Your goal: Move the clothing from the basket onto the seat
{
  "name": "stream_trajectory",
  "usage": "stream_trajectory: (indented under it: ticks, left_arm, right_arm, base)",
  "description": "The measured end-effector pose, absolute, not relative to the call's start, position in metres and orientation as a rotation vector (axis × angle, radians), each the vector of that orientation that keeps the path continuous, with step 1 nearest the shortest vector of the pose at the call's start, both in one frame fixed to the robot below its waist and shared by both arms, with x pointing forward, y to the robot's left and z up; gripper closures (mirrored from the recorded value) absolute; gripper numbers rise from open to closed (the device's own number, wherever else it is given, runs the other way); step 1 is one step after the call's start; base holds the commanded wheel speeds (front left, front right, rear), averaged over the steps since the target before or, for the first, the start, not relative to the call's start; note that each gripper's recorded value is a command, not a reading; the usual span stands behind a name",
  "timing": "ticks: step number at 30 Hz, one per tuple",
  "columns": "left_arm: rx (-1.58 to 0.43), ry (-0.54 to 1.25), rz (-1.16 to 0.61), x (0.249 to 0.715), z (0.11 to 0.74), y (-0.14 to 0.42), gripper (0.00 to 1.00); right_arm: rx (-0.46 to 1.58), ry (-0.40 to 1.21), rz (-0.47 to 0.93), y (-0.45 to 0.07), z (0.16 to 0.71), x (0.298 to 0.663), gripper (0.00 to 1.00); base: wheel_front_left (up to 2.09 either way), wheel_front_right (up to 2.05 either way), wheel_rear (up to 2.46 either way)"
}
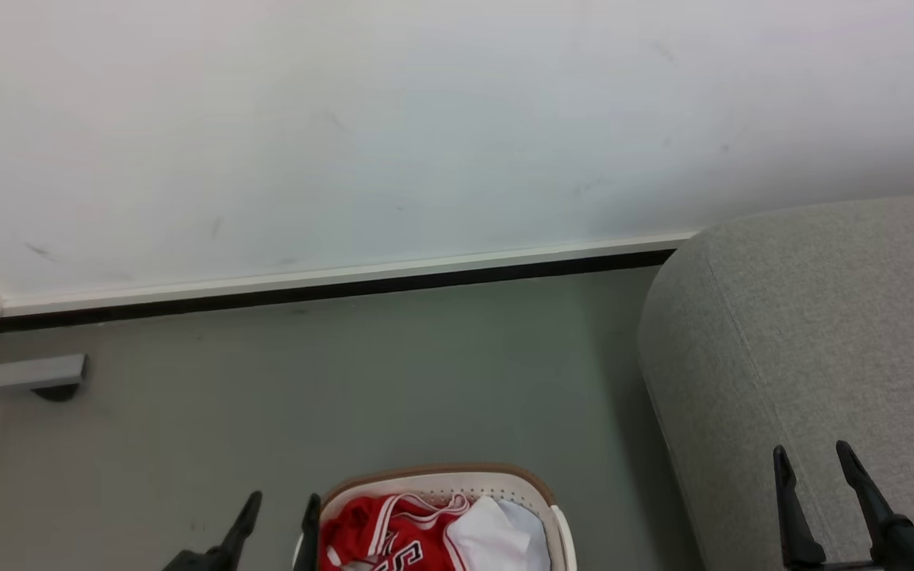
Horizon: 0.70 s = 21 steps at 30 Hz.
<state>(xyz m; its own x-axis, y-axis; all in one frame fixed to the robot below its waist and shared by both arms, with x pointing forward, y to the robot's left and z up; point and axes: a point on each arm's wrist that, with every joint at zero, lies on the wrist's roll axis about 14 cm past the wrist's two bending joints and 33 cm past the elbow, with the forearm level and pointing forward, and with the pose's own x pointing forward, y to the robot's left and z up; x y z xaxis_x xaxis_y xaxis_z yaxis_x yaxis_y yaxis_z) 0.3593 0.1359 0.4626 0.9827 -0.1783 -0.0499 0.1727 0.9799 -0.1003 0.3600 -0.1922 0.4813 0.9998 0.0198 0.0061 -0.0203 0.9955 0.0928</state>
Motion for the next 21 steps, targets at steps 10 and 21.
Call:
stream_trajectory:
  ticks: [10,21]
  left_arm:
    - [-0.001,0.310,-0.478,0.383,0.390,0.057,0.00]
    - [0.200,0.700,-0.692,0.412,0.277,0.032,0.00]
  right_arm:
    - [0.081,-0.056,-0.003,-0.202,0.496,0.388,0.00]
    - [0.075,-0.039,-0.033,-0.217,0.479,0.434,0.00]
  base:
    - [0.00,0.00,0.00]
    - [0.00,0.00,0.00]
